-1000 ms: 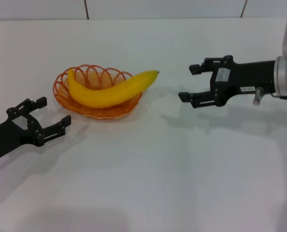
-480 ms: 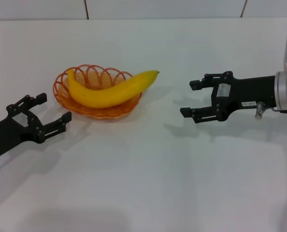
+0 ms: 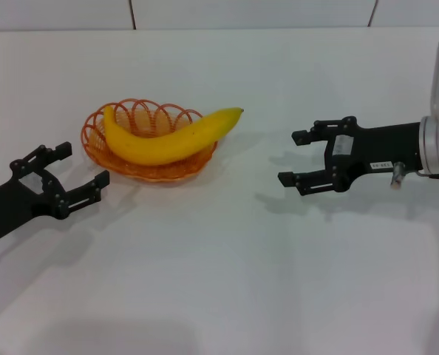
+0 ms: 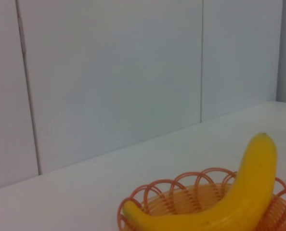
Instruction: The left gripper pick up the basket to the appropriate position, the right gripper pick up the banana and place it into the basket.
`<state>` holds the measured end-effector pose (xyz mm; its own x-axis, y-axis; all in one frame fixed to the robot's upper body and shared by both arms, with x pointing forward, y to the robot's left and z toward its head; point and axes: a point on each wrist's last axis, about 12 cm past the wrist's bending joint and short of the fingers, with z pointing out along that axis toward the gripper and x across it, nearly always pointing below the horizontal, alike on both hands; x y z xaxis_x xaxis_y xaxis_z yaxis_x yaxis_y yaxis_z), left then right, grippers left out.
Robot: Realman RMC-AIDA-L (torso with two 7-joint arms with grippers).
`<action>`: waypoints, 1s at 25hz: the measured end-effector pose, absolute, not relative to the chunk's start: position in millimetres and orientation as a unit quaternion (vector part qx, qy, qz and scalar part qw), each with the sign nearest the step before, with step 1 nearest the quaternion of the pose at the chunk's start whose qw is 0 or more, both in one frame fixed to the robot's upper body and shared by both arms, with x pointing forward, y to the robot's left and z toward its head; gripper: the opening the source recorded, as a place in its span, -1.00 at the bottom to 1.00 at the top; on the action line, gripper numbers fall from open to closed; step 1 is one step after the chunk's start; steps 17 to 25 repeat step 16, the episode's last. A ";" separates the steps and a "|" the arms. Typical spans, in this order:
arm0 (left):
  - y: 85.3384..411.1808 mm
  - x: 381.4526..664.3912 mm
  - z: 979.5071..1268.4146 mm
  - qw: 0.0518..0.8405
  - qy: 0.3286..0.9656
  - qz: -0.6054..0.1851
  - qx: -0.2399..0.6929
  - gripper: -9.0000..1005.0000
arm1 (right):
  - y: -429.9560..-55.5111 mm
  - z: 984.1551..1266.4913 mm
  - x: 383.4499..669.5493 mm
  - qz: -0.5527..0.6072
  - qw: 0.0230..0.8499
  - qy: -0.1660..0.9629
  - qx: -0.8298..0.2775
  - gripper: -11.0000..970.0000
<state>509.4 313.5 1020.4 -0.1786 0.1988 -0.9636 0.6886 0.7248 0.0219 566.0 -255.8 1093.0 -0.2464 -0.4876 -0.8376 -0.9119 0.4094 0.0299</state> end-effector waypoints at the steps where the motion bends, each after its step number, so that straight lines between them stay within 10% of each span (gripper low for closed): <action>1: 313.4 509.5 1020.4 0.566 0.737 -0.216 0.301 0.78 | -256.0 1092.5 565.8 0.269 0.391 0.742 -0.473 0.70; 25: 312.4 510.7 1020.5 0.565 0.736 -0.216 0.303 0.78 | -255.7 1088.8 565.6 0.273 0.385 0.746 -0.470 0.70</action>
